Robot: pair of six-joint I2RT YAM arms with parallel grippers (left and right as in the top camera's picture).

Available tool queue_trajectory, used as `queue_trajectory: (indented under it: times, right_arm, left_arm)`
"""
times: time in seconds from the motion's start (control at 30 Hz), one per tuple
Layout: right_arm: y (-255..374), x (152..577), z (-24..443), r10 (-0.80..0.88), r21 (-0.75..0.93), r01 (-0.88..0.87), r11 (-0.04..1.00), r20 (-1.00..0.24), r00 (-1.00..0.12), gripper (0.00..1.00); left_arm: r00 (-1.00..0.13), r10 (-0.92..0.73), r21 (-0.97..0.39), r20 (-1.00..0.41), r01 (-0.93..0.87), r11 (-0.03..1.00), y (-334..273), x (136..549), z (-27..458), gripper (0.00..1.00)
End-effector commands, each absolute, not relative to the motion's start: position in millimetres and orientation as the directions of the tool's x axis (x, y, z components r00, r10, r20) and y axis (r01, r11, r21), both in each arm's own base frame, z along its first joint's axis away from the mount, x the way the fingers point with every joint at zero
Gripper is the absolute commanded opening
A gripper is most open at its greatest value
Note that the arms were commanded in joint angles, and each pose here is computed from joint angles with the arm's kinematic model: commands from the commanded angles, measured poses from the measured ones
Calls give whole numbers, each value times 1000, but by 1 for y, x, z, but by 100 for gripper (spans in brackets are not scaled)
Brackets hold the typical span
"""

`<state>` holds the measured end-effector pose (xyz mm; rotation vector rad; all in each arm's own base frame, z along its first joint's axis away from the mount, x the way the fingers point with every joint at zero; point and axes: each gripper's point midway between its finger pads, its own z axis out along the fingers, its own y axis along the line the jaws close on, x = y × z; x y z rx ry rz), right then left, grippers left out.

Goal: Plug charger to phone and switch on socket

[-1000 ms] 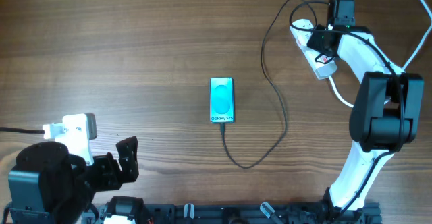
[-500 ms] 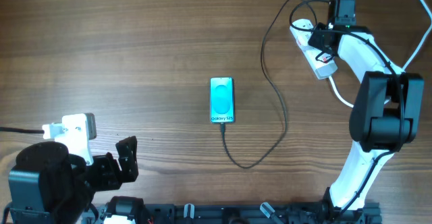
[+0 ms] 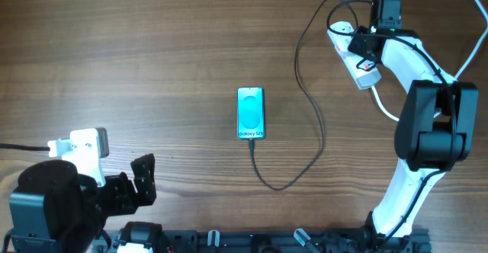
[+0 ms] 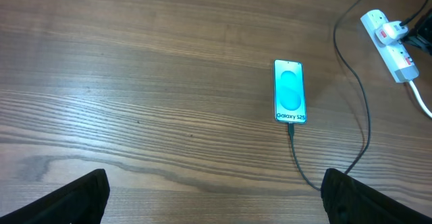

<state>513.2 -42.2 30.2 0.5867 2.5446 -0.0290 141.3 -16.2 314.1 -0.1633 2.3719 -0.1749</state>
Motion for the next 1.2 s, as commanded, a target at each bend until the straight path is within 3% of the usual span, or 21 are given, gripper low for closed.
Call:
queue_trajectory:
  times: [0.0, 1.17]
  right_arm:
    - [-30, 515, 19, 388, 121, 378, 918, -473, -791, 5]
    - [-20, 495, -5, 381, 109, 370, 923, -398, -834, 4]
  left_arm:
    - [-710, -169, -169, -683, -71, 983, -15, 142, 315, 100]
    - [-708, -169, -170, -685, -71, 983, -15, 142, 316, 100]
